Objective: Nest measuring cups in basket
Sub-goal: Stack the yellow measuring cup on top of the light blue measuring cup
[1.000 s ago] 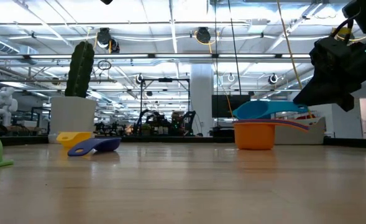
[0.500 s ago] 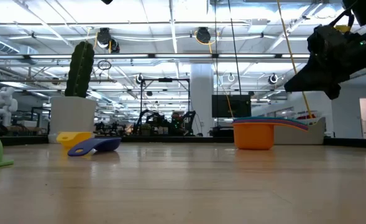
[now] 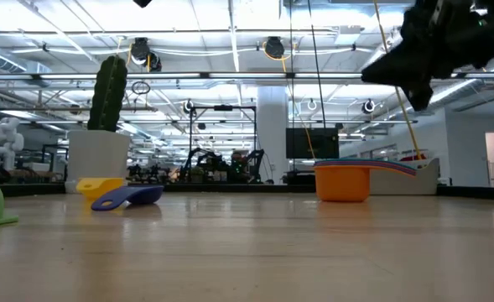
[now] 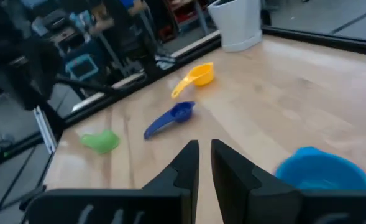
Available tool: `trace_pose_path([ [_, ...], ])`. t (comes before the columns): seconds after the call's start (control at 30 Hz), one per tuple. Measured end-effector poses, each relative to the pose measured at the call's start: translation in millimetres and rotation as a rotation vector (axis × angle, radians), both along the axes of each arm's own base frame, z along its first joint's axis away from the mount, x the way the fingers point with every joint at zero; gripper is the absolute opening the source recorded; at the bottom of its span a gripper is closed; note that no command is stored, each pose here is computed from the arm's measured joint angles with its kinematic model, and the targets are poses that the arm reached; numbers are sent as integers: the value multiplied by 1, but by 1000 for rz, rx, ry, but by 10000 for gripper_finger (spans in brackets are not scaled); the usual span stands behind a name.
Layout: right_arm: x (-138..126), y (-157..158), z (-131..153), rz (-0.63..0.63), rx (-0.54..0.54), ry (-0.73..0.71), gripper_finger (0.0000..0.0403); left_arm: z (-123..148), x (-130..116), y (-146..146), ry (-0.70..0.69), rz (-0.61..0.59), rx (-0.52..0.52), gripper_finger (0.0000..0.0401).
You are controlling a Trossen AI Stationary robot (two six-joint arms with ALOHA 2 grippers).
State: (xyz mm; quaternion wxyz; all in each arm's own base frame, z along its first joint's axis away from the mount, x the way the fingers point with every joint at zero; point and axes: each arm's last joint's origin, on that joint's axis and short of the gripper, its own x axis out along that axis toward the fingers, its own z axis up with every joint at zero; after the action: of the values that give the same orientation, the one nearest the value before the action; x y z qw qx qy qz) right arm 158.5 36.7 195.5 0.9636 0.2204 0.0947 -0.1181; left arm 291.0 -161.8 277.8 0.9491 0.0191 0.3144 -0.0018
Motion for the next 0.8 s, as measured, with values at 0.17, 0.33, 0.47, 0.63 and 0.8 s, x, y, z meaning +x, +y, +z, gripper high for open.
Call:
trace_pose_path([
  [0.17, 27, 19, 32, 91, -56, 62, 34, -5, -9, -5, 66, 5, 1, 127],
  [0.33, 43, 39, 51, 178, -115, 117, 34, -9, -28, -29, 110, -37, -27, 127],
  [0.47, 43, 46, 51, 214, -125, 144, 34, -15, -48, -55, 145, -105, -28, 127],
  [0.63, 39, 48, 53, 219, -92, 134, 34, -30, -72, -86, 196, -201, 2, 128],
  [0.8, 38, 51, 55, 251, -79, 120, 34, -43, -88, -98, 263, -186, 9, 152],
])
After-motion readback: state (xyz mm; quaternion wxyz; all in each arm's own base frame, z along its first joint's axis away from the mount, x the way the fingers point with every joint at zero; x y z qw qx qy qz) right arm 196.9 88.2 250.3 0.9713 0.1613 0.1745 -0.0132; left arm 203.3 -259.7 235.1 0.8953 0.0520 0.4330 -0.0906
